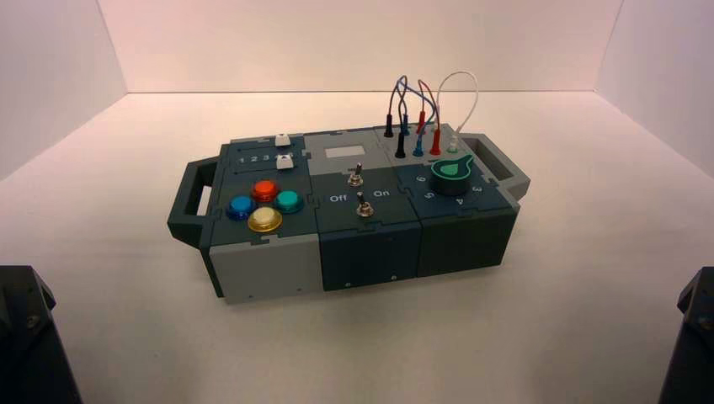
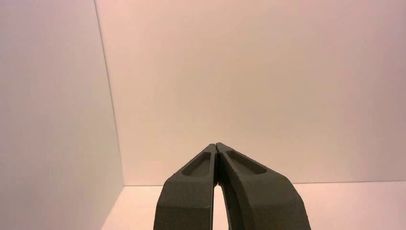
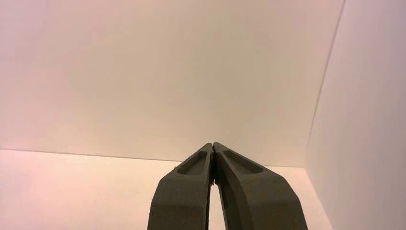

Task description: Move the bottom slider to position 3.

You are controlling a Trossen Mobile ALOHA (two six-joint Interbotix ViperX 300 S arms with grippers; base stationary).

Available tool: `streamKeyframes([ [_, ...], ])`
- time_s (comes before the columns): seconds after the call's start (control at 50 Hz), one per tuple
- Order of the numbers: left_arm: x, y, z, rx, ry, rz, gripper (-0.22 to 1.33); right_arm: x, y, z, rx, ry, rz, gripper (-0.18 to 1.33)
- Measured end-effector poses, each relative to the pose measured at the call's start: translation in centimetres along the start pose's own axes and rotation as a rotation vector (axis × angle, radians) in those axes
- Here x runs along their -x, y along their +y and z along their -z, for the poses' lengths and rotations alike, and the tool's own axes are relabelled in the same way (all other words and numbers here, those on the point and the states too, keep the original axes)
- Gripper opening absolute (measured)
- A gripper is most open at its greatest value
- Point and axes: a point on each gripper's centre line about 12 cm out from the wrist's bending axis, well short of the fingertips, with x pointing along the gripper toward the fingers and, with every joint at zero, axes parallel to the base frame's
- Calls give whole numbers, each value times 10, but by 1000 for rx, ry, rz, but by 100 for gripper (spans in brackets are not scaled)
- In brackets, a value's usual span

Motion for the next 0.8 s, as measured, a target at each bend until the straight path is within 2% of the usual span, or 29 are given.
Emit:
streamKeyframes([
  [0.42, 2, 0, -2, 0, -3, 0, -16, 0, 2, 1, 2, 15, -9, -15],
  [0.6, -1, -1, 6, 0, 46, 3, -16, 0, 15, -1, 19, 56, -75, -15],
  [0.7, -4, -5, 9, 1, 81, 24, -16, 0, 21, -3, 24, 69, -104, -15],
  [0.8, -12, -18, 10, -2, 145, 87, -16, 0, 28, -4, 30, 104, -141, -15],
])
